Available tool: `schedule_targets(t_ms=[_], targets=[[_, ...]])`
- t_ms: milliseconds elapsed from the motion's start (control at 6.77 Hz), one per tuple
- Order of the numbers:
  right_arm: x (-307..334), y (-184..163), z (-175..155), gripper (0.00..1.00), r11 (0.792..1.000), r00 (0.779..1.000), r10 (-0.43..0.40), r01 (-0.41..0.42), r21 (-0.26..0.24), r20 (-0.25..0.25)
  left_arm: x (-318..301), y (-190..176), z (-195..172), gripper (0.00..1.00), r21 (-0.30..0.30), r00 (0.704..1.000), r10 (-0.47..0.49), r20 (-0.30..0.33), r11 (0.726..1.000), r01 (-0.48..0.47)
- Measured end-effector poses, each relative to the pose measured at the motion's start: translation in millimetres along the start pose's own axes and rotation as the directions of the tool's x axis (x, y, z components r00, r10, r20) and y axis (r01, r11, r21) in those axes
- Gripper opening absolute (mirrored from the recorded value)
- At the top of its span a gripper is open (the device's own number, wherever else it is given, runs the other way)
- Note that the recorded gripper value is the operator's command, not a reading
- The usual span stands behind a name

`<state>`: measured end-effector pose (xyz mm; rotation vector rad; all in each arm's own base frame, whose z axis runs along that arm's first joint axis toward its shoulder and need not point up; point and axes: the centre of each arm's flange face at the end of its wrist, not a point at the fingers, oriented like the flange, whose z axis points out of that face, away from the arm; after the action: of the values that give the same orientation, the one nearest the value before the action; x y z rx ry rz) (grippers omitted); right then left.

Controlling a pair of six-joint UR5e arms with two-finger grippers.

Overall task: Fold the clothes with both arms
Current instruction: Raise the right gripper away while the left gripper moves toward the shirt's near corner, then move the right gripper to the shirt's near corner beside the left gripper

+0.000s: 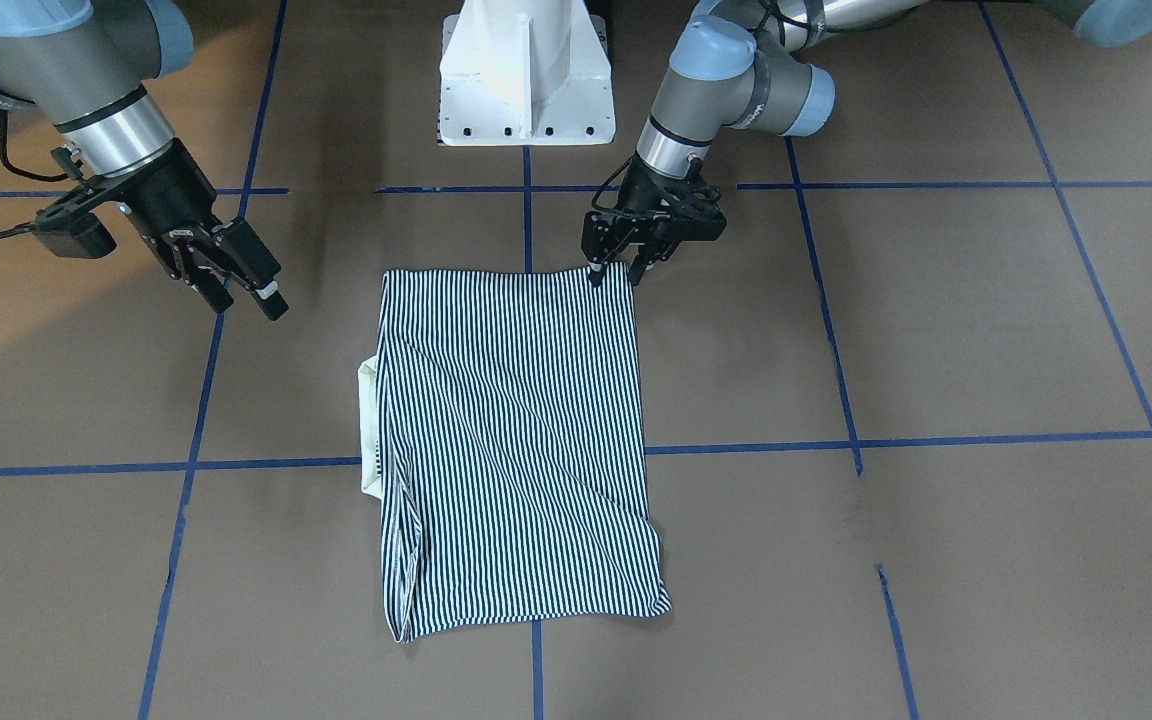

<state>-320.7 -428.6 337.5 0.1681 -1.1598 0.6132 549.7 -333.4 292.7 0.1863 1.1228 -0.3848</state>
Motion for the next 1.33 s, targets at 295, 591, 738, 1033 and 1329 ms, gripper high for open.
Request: schedule_targets(t_ms=[295,591,738,1033,1329], targets=[[1.4,-0.3,0.3,1.00,1.000,1.000,0.000,0.000,0.003,-0.002,-2.8,0.7,-0.6,0.64,-0.001,1.000,0.017,0.005,1.000,-0.017],[4.2,-0.6,0.6,1.00,1.000,1.000,0.001,-0.001,0.004,-0.007,-5.0,4.9,1.1,0.64,-0.007,1.000,0.024,0.011,1.000,-0.024],[4.6,-0.7,0.6,1.00,1.000,1.000,0.002,-0.001,0.004,-0.008,-5.1,10.7,2.2,0.64,-0.015,1.000,0.028,0.012,0.999,-0.028],[5.8,-0.8,0.7,1.00,1.000,1.000,0.002,-0.002,0.004,-0.009,-5.3,20.2,4.0,0.48,-0.029,0.999,0.035,0.013,0.999,-0.034],[7.4,-0.9,0.8,1.00,1.000,1.000,0.002,-0.002,0.003,-0.012,-4.1,25.1,4.4,0.00,-0.035,0.999,0.038,0.012,0.999,-0.038]])
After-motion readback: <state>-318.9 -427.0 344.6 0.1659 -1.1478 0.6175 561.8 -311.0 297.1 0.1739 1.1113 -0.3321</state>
